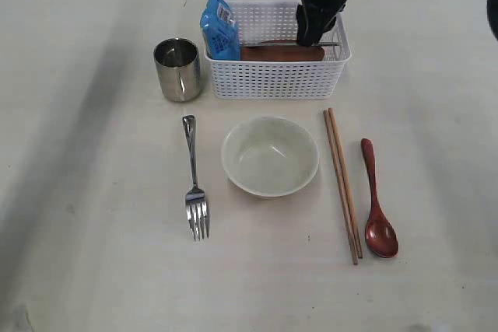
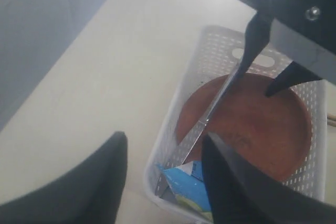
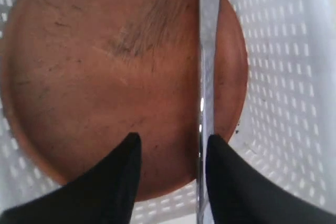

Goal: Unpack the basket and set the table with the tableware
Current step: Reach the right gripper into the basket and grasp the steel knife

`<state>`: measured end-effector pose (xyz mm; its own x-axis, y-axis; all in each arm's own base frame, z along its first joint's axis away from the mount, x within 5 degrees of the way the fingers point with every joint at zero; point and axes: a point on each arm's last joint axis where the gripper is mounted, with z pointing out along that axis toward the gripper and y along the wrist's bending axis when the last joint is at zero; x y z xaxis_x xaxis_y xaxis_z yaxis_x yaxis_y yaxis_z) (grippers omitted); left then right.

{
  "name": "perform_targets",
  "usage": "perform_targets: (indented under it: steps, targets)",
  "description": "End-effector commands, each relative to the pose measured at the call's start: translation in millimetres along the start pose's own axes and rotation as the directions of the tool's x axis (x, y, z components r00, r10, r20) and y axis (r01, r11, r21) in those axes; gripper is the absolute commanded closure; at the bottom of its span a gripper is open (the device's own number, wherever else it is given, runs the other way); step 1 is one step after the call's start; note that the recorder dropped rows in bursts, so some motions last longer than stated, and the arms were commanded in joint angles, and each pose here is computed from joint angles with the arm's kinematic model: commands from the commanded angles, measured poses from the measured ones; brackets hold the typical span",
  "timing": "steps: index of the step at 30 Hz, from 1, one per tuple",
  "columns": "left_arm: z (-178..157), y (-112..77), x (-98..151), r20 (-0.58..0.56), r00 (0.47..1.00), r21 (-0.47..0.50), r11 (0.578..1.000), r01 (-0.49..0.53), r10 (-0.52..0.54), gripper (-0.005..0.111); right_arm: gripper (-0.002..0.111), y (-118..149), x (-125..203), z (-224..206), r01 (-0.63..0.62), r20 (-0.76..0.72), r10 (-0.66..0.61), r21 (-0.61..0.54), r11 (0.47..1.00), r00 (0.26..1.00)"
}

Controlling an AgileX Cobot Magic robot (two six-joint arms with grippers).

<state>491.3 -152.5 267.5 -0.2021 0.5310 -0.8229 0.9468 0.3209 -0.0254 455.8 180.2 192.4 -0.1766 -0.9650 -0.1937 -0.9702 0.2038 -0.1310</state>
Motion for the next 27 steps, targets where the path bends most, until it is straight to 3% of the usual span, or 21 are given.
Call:
perform_targets:
  steps: [1, 9, 19, 21, 27]
  targets:
    - [-4.2, -3.3, -6.5, 0.018, 1.0, 0.01, 1.0, -0.001, 0.001, 0.063, 0.068, -5.0, 1.6, 11.4, 0.006, -0.012, -0.006, 0.024, 1.0, 1.0]
    - [-4.2, -3.3, -6.5, 0.018, 1.0, 0.01, 1.0, -0.004, 0.004, 0.063, 0.069, -10.5, 0.5, 27.3, 0.001, 0.009, -0.001, 0.067, 0.998, 1.0]
    - [-4.2, -3.3, -6.5, 0.018, 1.0, 0.01, 1.0, -0.008, 0.008, 0.063, 0.069, -9.8, 3.9, 51.9, 0.0, -0.009, 0.001, 0.038, 0.999, 1.0]
    - [-4.2, -3.3, -6.5, 0.018, 1.0, 0.01, 1.0, -0.008, 0.008, 0.063, 0.073, -9.8, 3.9, 51.9, 0.0, -0.009, 0.001, 0.038, 0.999, 1.0]
    - [-4.2, -3.2, -6.5, 0.019, 1.0, 0.008, 1.0, -0.008, 0.008, 0.063, 0.101, -9.8, 3.9, 51.9, 0.0, -0.009, 0.001, 0.038, 0.999, 1.0]
